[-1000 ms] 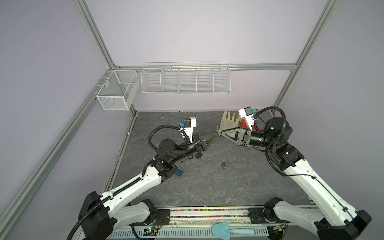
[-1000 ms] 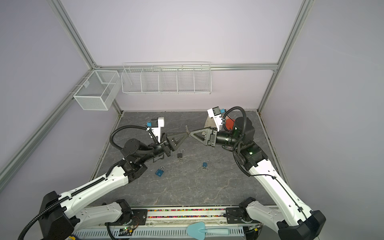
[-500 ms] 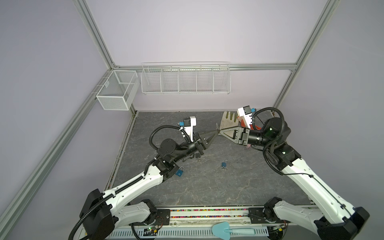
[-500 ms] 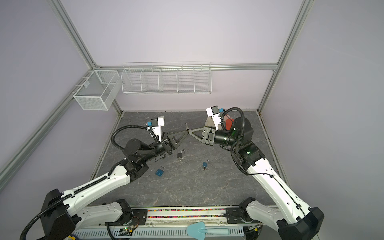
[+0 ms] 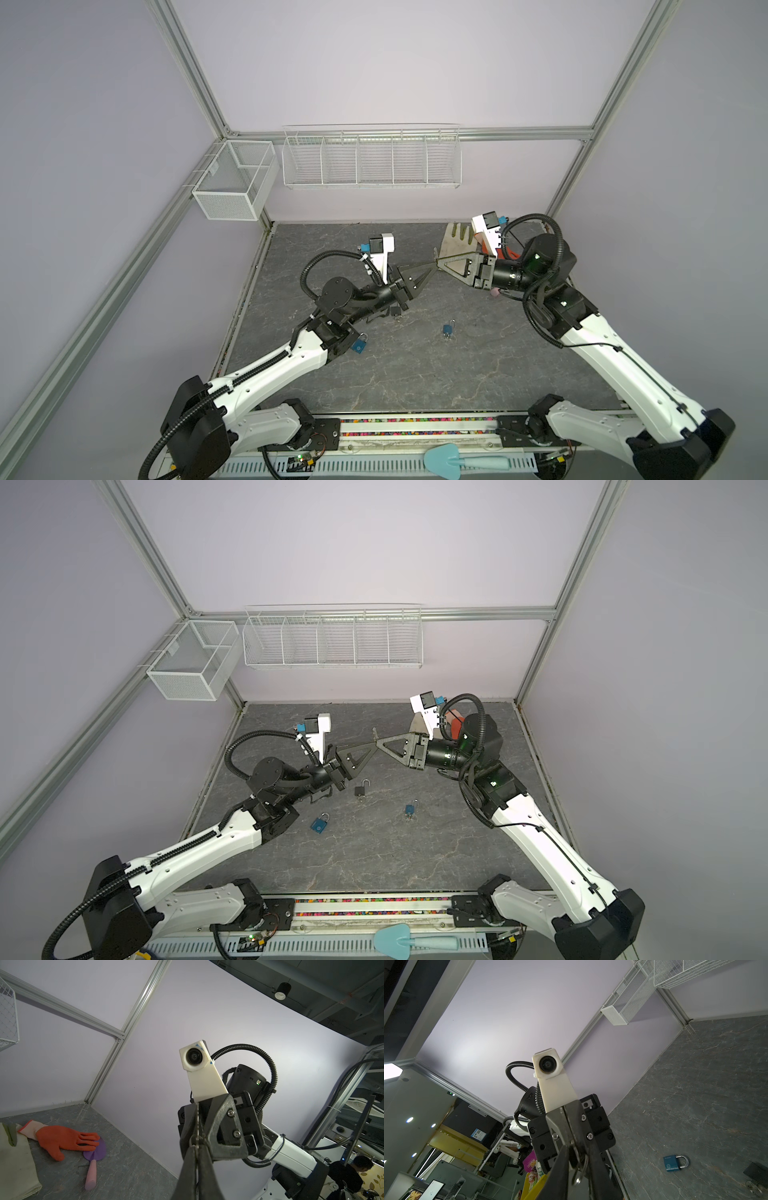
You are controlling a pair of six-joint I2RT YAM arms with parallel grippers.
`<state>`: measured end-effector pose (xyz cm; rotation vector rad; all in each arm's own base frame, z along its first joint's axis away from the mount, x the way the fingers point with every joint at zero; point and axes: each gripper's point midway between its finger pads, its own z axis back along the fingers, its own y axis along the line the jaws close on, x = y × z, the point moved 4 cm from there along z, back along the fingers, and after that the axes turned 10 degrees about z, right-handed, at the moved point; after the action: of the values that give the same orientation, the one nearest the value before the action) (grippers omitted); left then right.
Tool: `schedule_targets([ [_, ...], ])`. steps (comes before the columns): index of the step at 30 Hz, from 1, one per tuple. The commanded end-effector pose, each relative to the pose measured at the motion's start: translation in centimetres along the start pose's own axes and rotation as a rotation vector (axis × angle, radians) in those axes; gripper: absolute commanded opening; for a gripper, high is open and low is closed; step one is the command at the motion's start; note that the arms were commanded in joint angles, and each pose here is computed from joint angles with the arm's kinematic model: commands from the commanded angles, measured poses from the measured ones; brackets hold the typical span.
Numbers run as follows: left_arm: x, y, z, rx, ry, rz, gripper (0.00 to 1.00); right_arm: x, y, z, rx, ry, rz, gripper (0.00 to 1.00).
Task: Unlock with the key
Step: 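Hold the key between both grippers and adjust the right gripper around it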
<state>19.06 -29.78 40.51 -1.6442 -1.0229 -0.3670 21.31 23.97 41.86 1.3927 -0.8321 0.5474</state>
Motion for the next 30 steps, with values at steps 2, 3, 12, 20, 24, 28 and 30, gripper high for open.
schedule_targets([
  [2,0.7,-1.3,-0.4,-0.048,-0.016,-0.005,0.0,0.4,1.3,0.0,0.044,-0.009,0.037,0.14],
  [3,0.7,-1.4,-0.5,-0.051,-0.014,-0.003,0.0,0.5,1.4,0.0,0.047,-0.012,0.041,0.13],
  [12,0.5,-1.1,-0.9,-0.053,-0.01,0.025,0.0,0.5,1.8,0.1,0.058,-0.01,0.063,0.06],
  [20,0.6,-0.3,-0.4,0.022,-0.018,0.029,0.26,0.2,0.9,0.3,0.001,-0.007,0.057,0.07],
  [24,0.8,0.2,0.4,0.099,-0.028,0.02,0.38,-0.1,0.5,0.6,-0.032,0.004,0.055,0.06],
  [28,1.4,0.4,1.0,0.15,-0.011,0.019,0.4,-1.1,-0.2,0.6,-0.056,0.045,0.048,0.06],
  [30,1.9,0.9,1.4,0.168,-0.016,0.038,0.4,-1.4,-0.2,0.5,-0.042,0.059,0.044,0.07],
])
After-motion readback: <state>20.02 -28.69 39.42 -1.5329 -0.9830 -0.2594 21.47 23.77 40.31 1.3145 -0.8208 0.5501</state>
